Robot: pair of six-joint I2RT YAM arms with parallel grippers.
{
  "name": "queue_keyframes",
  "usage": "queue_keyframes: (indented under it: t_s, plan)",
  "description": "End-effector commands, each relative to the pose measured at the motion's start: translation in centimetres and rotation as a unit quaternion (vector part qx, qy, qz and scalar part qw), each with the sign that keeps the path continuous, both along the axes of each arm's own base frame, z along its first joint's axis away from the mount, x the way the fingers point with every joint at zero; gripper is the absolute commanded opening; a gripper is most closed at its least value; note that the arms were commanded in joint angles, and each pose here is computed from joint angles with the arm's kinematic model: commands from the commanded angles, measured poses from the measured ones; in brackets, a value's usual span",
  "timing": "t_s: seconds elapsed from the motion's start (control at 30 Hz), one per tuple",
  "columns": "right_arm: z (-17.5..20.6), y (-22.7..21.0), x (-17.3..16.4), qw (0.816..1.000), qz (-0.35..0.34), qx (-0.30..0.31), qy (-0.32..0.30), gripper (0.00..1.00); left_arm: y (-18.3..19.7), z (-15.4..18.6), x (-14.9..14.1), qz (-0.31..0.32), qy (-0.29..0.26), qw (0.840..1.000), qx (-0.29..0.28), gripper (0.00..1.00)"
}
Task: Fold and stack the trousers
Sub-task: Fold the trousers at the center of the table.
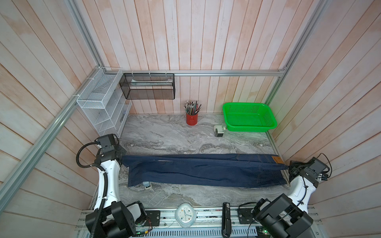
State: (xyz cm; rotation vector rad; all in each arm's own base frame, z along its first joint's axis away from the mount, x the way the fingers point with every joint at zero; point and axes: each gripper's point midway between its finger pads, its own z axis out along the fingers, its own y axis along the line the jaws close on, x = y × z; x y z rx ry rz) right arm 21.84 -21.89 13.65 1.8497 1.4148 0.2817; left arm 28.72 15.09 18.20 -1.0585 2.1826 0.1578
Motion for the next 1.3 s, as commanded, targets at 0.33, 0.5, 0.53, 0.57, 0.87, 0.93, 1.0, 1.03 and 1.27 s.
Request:
queue_keyframes:
  t_s: [0.33, 0.5, 0.53, 0.57, 0.87, 0.93, 1.0, 1.03, 1.27]
  plan:
    - [0.9, 0.2, -3.8, 0.994, -0.067, -0.042, 0.075, 0.00, 1.4, -0.2, -3.3, 0.062, 0.017, 0.998, 0.019, 0.00]
    - [1.1, 0.0, -5.0, 0.988, -0.089, -0.061, 0.115, 0.00, 1.9, -1.6, -4.1, 0.075, 0.022, 0.997, -0.002, 0.00]
    - [1.0, 0.1, -4.9, 0.988, -0.087, -0.061, 0.115, 0.00, 1.9, -1.9, -4.3, 0.076, 0.022, 0.997, -0.008, 0.00]
    - [0.9, 0.2, -4.9, 0.988, -0.085, -0.059, 0.114, 0.00, 1.9, -1.9, -4.3, 0.076, 0.022, 0.997, -0.010, 0.00]
    - [-0.4, 2.3, -4.6, 0.991, -0.053, -0.048, 0.116, 0.00, 1.1, -3.6, -4.4, 0.058, 0.041, 0.997, -0.031, 0.00]
    - [-0.7, 2.7, -4.8, 0.990, -0.052, -0.047, 0.120, 0.00, 1.2, -3.7, -4.4, 0.058, 0.045, 0.997, -0.032, 0.00]
    - [-1.3, 2.9, -5.1, 0.990, -0.051, -0.043, 0.123, 0.00, 1.1, -4.0, -4.5, 0.057, 0.048, 0.997, -0.033, 0.00]
    - [-1.7, 3.0, -5.3, 0.990, -0.052, -0.042, 0.126, 0.00, 1.1, -4.2, -4.5, 0.057, 0.051, 0.996, -0.036, 0.00]
    - [-3.1, 3.0, -6.7, 0.985, -0.073, -0.046, 0.151, 0.00, 1.2, -5.0, -4.6, 0.061, 0.069, 0.995, -0.041, 0.00]
